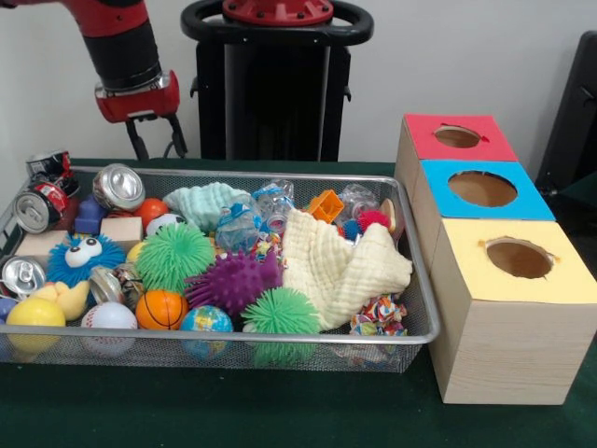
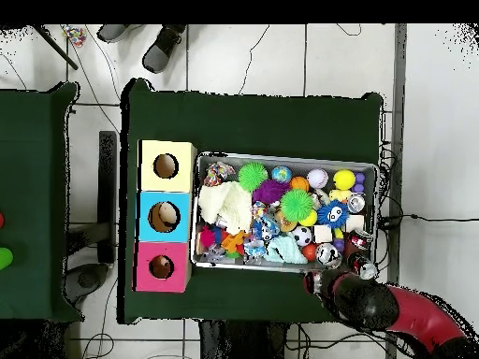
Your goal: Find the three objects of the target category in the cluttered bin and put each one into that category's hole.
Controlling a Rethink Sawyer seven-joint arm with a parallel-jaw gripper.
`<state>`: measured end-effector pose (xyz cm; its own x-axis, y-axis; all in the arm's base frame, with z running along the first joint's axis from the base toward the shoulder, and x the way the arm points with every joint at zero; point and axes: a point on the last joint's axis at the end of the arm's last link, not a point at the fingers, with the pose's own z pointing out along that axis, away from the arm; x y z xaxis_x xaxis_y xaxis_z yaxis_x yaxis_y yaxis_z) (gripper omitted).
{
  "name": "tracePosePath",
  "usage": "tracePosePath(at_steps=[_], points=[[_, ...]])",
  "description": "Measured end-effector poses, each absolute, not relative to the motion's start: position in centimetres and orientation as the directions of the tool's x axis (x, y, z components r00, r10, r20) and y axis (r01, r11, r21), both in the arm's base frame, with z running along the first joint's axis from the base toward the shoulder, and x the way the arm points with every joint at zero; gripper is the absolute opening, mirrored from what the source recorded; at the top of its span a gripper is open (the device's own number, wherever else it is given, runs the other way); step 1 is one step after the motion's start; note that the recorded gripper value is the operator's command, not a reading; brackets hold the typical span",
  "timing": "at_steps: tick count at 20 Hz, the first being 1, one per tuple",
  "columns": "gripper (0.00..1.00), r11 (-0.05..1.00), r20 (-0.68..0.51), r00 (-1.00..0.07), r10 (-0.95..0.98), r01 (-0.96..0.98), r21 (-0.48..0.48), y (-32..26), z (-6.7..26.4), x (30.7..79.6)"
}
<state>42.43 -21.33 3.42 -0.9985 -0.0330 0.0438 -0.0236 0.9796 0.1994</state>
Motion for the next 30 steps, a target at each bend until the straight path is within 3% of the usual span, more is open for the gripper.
tracePosePath(at_steps=[30], points=[[1.00, 0.951, 0.066, -0.994, -0.085, -0.062, 0.303, -23.8, -1.2, 53.3]])
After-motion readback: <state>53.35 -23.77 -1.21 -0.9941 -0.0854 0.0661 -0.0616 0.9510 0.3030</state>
